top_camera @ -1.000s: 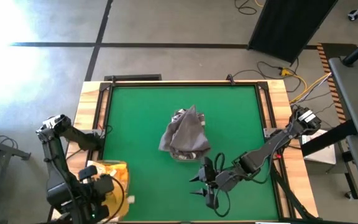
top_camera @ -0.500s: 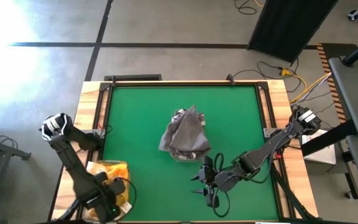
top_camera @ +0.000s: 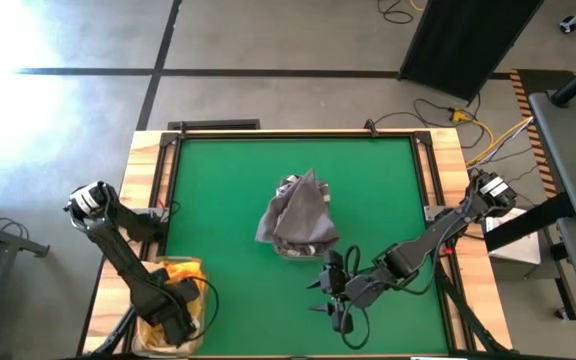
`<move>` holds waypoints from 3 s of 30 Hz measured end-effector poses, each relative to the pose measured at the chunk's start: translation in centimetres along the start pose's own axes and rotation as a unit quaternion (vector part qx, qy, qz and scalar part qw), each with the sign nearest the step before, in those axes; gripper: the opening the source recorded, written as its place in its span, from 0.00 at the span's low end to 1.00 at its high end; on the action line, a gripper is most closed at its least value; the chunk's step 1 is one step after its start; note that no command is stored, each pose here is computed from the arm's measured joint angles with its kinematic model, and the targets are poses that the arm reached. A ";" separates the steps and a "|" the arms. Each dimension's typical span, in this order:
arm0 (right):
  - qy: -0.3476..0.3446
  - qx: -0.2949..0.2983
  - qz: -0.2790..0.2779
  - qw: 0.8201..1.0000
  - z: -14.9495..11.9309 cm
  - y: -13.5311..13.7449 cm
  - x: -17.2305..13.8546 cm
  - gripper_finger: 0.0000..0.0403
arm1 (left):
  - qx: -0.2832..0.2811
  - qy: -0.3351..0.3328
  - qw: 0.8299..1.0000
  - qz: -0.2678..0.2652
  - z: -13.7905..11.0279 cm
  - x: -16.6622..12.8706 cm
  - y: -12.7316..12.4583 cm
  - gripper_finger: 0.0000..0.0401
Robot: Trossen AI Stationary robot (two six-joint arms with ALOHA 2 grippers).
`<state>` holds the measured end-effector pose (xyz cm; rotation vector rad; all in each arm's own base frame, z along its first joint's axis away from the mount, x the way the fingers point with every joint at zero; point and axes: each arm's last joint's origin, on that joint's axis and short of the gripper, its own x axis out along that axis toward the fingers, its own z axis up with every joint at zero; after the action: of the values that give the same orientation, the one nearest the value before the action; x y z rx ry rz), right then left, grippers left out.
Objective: Sort towels by color in basket
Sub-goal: Put the yellow towel into the bottom transparent bin, then return to Home Position
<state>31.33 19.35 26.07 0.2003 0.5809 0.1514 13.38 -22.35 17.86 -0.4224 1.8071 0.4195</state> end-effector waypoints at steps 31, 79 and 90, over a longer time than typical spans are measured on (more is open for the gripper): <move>0.022 -0.006 -0.011 1.000 -0.6 -0.3 0.1 0.63 | 0.076 -0.110 0.991 0.011 -1.4 -7.9 -1.1 0.26; 0.019 -0.025 -0.008 0.999 -0.3 -0.4 0.1 0.75 | 0.045 -0.102 0.994 -0.022 -1.2 -12.2 0.5 0.39; -0.006 -0.205 -0.010 0.979 0.1 -1.3 0.4 0.53 | 0.200 -0.310 0.929 -0.026 0.2 -14.3 0.8 0.05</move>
<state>31.82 18.17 25.68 -0.2051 0.5264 0.2475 16.90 -20.53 31.58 -0.0343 1.2128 0.1132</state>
